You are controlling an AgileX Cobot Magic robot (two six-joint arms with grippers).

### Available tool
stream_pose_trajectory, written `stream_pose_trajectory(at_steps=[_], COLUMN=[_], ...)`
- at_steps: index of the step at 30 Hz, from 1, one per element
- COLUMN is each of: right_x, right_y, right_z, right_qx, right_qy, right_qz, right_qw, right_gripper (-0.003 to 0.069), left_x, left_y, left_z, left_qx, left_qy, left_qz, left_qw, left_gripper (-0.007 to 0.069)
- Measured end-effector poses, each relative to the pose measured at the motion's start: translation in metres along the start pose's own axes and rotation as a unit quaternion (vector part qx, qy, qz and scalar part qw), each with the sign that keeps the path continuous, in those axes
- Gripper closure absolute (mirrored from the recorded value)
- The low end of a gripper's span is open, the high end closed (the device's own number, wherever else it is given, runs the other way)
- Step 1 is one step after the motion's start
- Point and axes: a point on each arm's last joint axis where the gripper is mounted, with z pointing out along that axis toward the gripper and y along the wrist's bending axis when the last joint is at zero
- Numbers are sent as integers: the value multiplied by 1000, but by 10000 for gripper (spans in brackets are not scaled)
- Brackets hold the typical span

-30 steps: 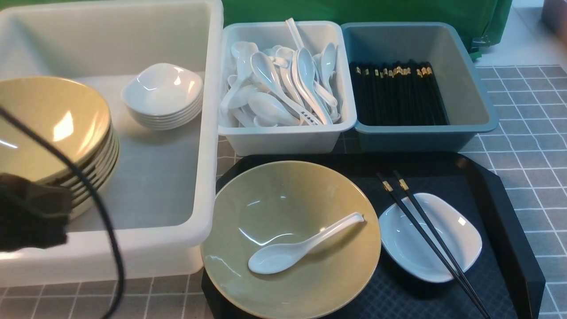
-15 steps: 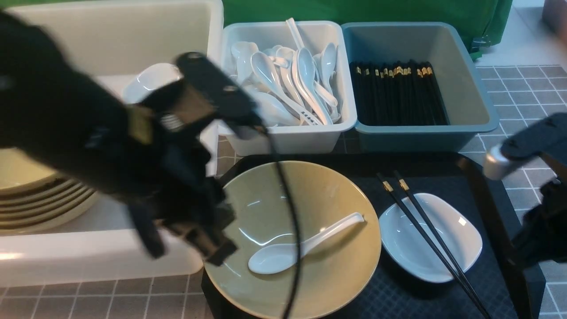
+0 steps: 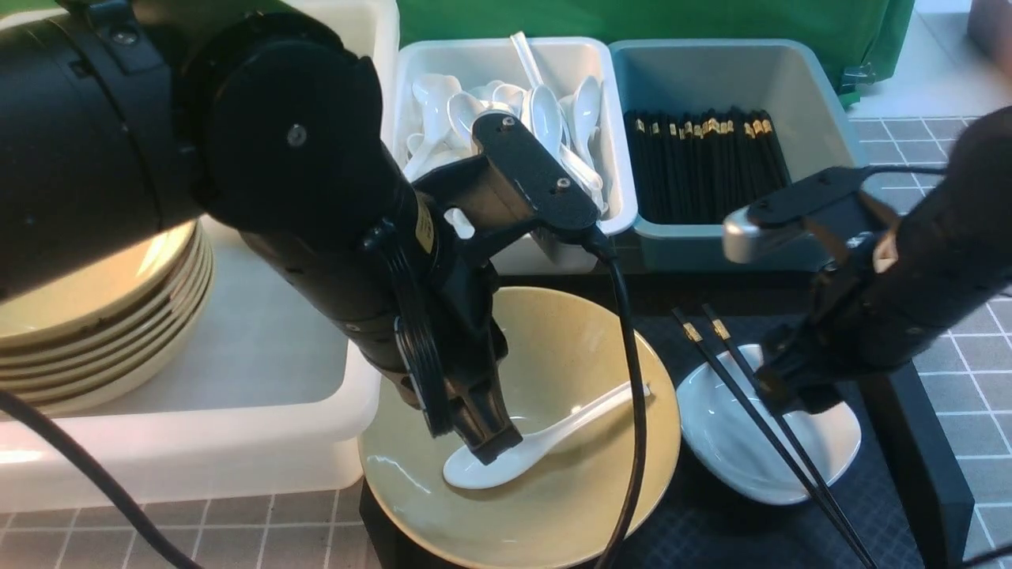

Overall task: On grey table put chopsticks spoon bowls plates into blue grey white boxes.
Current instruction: 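Move the grippers toward the tableware on the black tray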

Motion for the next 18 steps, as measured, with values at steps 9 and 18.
stream_pose_trajectory(at_steps=[9,18], right_x=[-14,-16], right_y=[-1,-2], right_z=[44,62], right_qx=[-7,-7], right_qy=[40,54], right_qz=[-4,-7], right_qw=[999,998], right_gripper=[104,208], left_x=[0,-2], left_y=[0,1], left_z=[0,0], left_qx=[-1,-5], left_qy=[0,-9], left_qz=[0,1], left_qw=[1000,1000], left_gripper=[636,636])
